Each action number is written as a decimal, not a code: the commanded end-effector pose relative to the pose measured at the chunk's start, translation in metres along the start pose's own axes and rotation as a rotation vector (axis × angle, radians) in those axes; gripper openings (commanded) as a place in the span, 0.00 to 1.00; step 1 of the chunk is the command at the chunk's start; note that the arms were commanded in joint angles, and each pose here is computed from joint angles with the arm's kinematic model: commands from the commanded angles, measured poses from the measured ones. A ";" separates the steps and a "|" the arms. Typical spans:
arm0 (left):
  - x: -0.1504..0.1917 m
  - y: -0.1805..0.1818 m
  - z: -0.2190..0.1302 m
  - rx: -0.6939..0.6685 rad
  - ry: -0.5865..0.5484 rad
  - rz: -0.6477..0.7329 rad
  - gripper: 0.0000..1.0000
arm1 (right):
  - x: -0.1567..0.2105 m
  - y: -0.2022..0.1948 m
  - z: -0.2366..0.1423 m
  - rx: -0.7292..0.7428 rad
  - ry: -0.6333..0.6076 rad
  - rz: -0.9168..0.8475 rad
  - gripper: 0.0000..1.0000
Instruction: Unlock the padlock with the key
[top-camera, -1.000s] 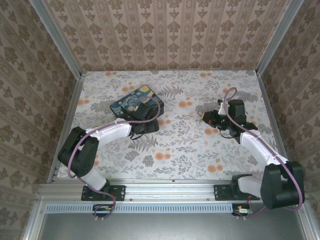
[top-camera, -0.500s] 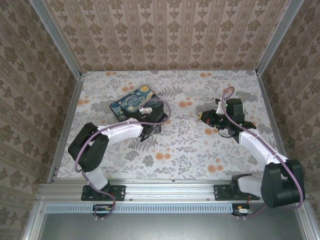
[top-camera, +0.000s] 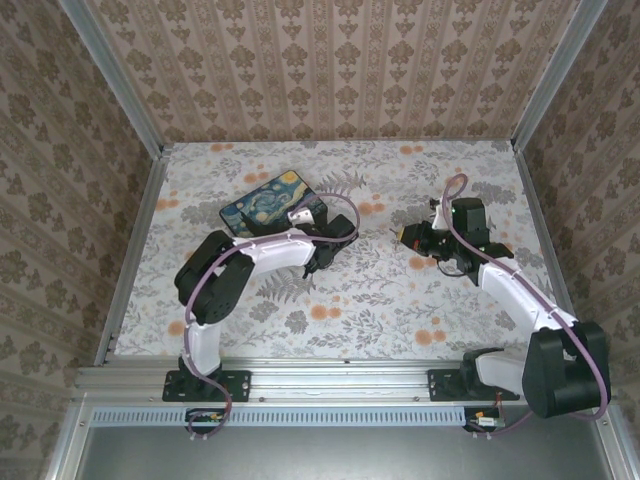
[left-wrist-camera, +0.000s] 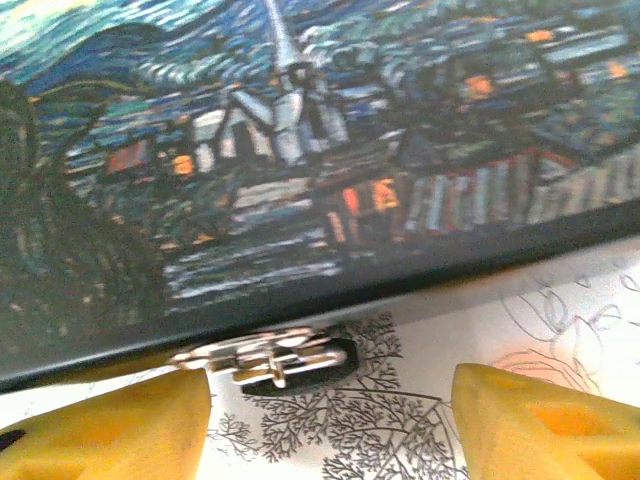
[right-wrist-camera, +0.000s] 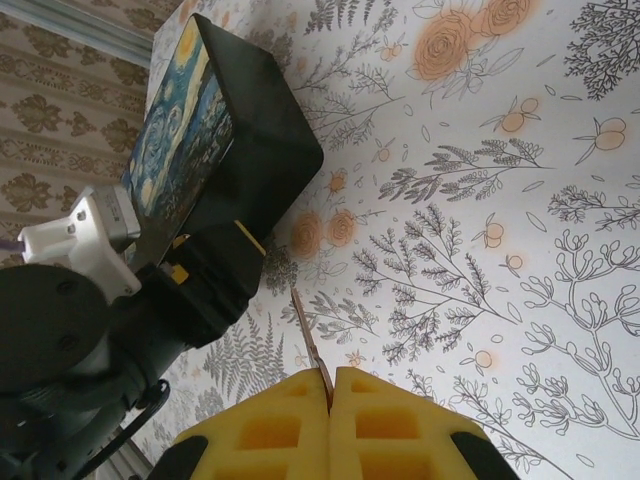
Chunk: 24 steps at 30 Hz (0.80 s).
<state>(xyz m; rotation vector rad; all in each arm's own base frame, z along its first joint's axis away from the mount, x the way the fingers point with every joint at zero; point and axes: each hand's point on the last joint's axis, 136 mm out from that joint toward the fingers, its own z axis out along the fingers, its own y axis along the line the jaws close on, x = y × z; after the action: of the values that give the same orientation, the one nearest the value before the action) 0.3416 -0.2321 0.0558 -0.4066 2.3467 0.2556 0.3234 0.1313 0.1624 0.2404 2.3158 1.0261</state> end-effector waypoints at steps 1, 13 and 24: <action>-0.009 0.014 -0.003 -0.089 -0.046 -0.011 0.64 | -0.004 0.018 -0.008 -0.041 -0.005 -0.045 0.00; -0.005 0.016 0.018 -0.090 -0.035 -0.018 0.55 | -0.003 0.020 -0.005 -0.066 0.007 -0.029 0.00; -0.001 0.017 0.012 -0.131 -0.060 0.004 0.64 | -0.002 0.020 -0.004 -0.067 0.022 -0.022 0.00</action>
<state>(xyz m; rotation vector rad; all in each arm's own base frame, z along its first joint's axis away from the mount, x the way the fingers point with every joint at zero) 0.3443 -0.2171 0.0470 -0.4561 2.3134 0.3596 0.3192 0.1362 0.1678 0.2155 2.3102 1.0684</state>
